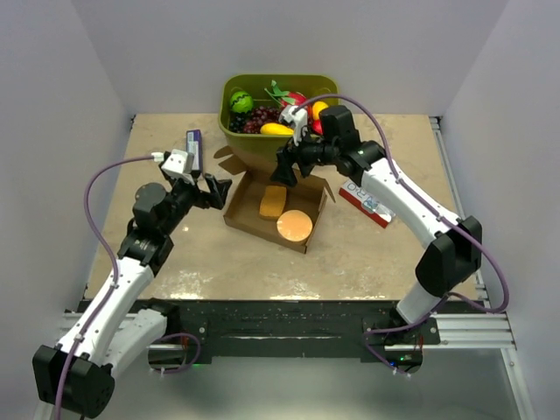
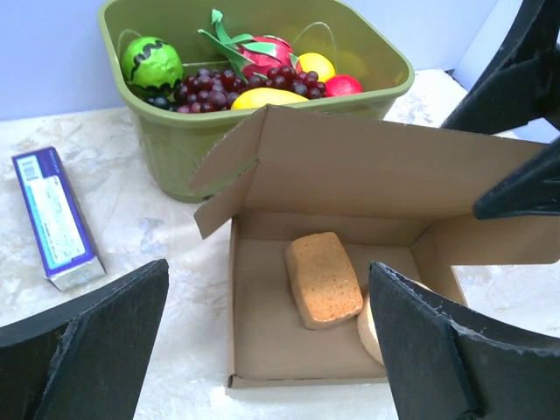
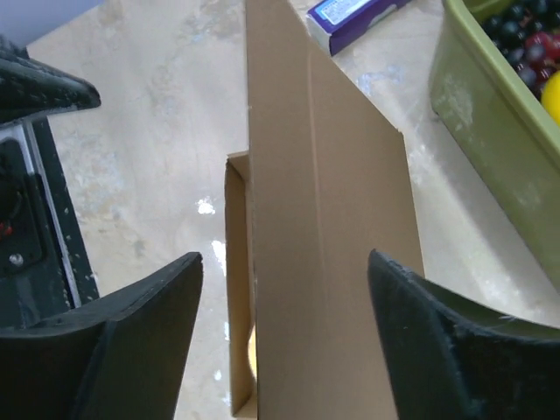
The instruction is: Fold the paper box
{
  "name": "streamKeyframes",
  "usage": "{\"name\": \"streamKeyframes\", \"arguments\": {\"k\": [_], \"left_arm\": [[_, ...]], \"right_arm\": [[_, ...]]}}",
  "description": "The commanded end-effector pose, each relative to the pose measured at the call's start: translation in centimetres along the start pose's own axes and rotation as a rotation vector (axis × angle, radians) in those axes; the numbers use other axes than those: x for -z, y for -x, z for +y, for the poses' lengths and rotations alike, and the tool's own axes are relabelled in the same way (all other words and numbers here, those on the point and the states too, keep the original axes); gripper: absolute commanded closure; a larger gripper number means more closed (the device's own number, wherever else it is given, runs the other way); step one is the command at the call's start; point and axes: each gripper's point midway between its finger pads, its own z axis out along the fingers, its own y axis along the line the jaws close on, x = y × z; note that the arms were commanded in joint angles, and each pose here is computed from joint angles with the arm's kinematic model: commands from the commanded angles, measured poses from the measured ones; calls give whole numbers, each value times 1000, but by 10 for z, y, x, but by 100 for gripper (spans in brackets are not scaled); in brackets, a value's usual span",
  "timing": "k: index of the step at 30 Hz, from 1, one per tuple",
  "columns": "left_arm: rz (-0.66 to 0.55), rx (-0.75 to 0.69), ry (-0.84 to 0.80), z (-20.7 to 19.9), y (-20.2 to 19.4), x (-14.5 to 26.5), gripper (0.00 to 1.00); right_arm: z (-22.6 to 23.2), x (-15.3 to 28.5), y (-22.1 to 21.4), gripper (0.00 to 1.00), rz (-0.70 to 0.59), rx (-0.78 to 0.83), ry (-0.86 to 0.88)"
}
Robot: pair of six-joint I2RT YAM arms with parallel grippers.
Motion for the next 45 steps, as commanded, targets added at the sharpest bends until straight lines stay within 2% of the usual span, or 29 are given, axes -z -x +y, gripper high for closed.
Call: {"name": "streamKeyframes", "arguments": {"k": [1, 4, 7, 8, 10, 11, 12, 13, 14, 15, 17, 18, 20, 24, 31, 38, 45], "left_arm": [[-104, 28, -30, -5, 24, -9, 0], [-139, 11, -15, 0, 26, -16, 0], [-150, -8, -3, 8, 22, -25, 0], [-155, -14, -5, 9, 21, -28, 0], [-164, -34, -35, 9, 16, -36, 0], [-163, -47, -40, 10, 13, -39, 0], [-171, -54, -30, 13, 14, -42, 0], [-165, -57, -22, 17, 9, -45, 0], [-161, -58, -17, 22, 4, -46, 0], [-196, -63, -18, 30, 10, -46, 0], [-185, -13, -40, 39, -1, -48, 0], [-225, -23, -80, 41, 7, -45, 0], [-219, -20, -108, 42, 0, -49, 0], [-199, -39, -176, 37, -11, -56, 0], [-154, -116, -152, 51, -26, -74, 0], [-125, -202, -124, 67, -29, -96, 0], [-113, -210, -203, 60, -35, -108, 3]], "right_arm": [[-9, 37, 53, 9, -163, -35, -173], [-20, 70, 66, 2, -263, -100, -343], [-33, 101, 58, 1, -309, -166, -512], [-39, 102, 40, 1, -288, -195, -555], [-37, 125, 39, 2, -360, -235, -620], [-36, 121, 16, 2, -343, -286, -620], [-27, 132, 20, 3, -402, -295, -605], [-22, 134, 13, 5, -414, -312, -591], [-19, 125, -11, 6, -391, -360, -579], [-10, 133, -8, 8, -438, -358, -559], [-3, 125, -34, 9, -418, -385, -557], [3, 129, -34, 10, -444, -380, -549], [8, 123, -52, 10, -423, -403, -538], [10, 123, -65, 10, -443, -422, -539], [-7, 98, -71, 12, -425, -450, -570], [-26, 90, -75, 22, -442, -485, -643], [-38, 83, -83, 43, -404, -490, -698]]}}
